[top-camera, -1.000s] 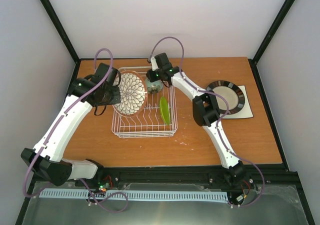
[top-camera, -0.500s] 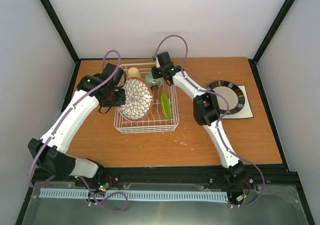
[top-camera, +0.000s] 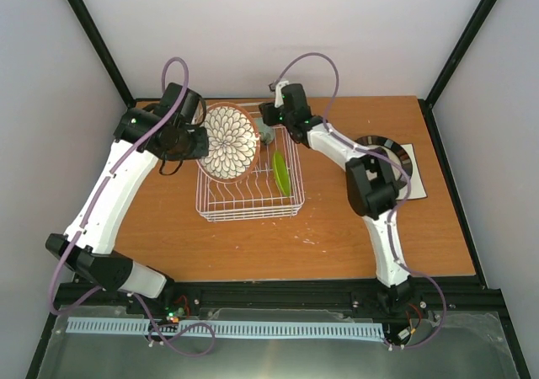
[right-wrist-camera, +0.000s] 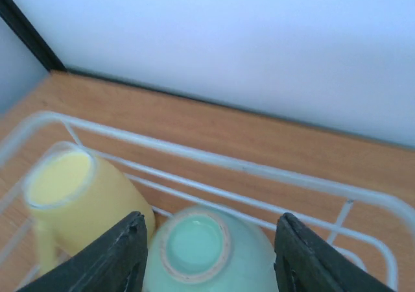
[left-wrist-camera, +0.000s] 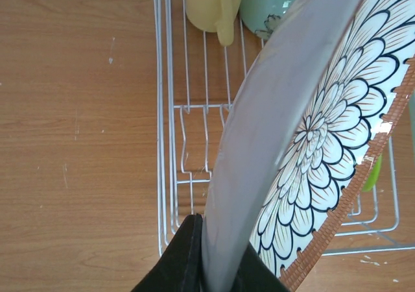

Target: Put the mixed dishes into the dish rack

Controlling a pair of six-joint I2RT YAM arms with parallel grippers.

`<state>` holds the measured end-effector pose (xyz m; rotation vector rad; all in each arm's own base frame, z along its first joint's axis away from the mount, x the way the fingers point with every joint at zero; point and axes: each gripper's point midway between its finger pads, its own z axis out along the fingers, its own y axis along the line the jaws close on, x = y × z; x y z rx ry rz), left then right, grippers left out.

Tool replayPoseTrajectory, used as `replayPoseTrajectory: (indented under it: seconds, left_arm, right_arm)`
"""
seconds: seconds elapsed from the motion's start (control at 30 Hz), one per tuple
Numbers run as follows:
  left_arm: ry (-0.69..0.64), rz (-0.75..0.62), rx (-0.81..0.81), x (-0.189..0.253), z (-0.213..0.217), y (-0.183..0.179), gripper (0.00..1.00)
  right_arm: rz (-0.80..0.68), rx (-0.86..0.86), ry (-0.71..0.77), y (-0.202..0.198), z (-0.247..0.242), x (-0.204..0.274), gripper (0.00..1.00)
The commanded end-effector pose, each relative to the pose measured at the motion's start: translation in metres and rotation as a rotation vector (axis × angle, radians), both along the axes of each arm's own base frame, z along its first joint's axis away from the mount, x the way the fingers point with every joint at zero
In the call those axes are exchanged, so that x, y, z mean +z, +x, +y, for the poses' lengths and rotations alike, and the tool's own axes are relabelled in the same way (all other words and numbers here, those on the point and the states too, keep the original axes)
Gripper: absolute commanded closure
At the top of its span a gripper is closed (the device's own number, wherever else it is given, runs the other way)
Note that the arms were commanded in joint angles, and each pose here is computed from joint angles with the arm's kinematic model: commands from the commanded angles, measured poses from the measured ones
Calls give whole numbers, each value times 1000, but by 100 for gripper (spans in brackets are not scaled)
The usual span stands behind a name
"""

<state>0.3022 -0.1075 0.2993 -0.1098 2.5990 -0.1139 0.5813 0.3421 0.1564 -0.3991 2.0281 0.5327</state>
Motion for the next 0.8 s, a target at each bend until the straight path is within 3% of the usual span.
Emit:
replayPoseTrajectory:
  seconds: [0.0,0.2,0.33,0.4,0.6,0.77]
  left_arm:
    - [-66,-116,-29,36,-13,20,99]
    - [-114,-216,-50,75,-17,21,99]
    - [-137,-261,-75,93,-18,18,99]
    - [-135,-247,-78,88,-20,20,99]
    - [-169,-209,-113,78,-35,29,99]
    - [-178,-192,-139,69,-41,32,99]
  right_arm:
    - [-276,-8,140,-21,-16,123,45]
    - [-283,28,216,-78,-60,152,42]
    - [-288,213,266,-135,-64,169,41]
    - [-394,283,121,-177,-50,173,40]
    - [-776,164,-398,-281,-25,173,35]
    - [-983,25,-738,-309,-15,151,31]
